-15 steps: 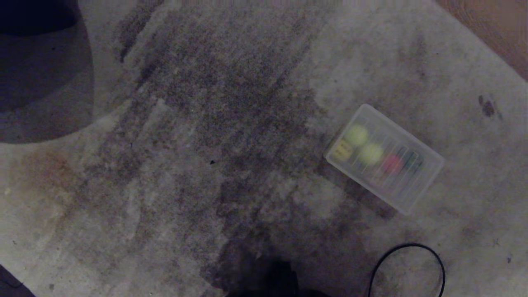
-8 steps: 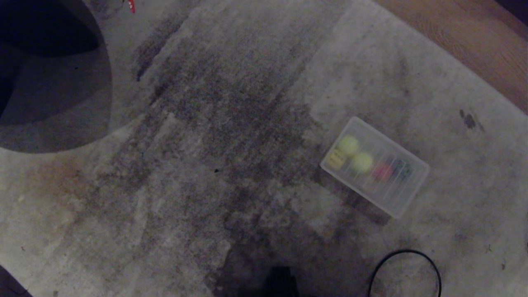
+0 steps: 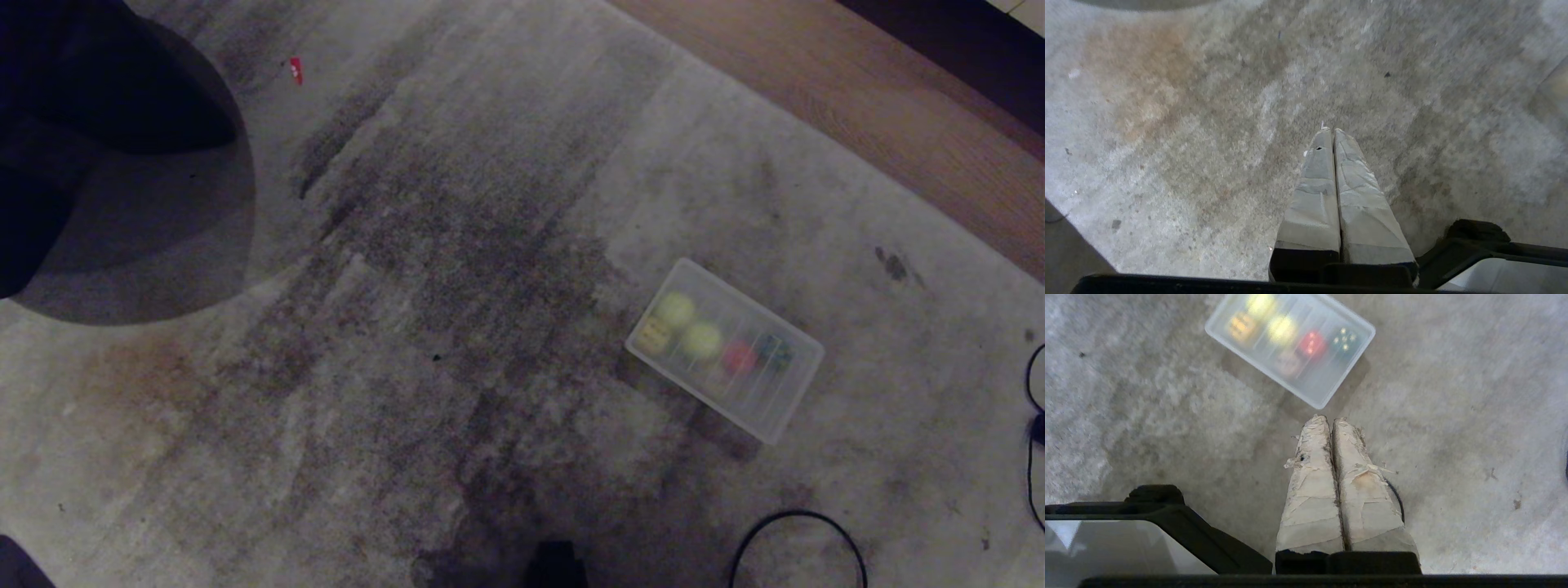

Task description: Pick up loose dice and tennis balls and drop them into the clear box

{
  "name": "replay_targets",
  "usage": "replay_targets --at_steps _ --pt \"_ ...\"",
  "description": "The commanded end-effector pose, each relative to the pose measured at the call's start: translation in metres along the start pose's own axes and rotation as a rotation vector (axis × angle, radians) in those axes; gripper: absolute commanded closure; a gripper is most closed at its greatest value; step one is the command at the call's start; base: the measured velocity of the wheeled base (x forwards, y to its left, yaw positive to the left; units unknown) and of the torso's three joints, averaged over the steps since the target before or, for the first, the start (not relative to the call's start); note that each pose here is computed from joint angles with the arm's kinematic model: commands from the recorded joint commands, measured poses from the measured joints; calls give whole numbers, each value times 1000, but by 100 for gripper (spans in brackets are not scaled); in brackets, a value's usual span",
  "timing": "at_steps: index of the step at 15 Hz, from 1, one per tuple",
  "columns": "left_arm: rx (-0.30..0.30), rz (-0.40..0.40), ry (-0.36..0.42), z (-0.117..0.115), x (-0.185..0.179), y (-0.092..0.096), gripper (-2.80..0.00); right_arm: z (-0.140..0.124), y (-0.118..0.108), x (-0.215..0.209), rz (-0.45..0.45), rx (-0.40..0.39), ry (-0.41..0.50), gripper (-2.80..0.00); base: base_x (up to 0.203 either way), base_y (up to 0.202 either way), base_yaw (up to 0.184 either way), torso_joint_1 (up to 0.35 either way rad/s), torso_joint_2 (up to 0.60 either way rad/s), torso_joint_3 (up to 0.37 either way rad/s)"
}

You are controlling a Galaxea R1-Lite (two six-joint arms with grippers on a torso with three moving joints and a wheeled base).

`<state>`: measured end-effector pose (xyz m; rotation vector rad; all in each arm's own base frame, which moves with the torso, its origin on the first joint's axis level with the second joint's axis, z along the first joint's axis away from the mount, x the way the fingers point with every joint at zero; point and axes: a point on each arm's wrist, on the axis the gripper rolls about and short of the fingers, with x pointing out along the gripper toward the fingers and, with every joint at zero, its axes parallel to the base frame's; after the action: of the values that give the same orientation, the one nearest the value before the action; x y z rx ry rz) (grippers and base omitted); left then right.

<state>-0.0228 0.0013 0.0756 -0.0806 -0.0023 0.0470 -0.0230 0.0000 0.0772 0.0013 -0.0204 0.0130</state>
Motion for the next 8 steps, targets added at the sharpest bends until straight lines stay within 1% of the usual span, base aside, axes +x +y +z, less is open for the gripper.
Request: replay_targets --at_steps 1,8 --pt "-1 1 2 0 0 0 0 -2 0 1 1 0 10 0 0 0 0 2 -1 208" --pt "-1 1 2 0 0 0 0 -2 0 1 1 0 10 0 0 0 0 3 3 202"
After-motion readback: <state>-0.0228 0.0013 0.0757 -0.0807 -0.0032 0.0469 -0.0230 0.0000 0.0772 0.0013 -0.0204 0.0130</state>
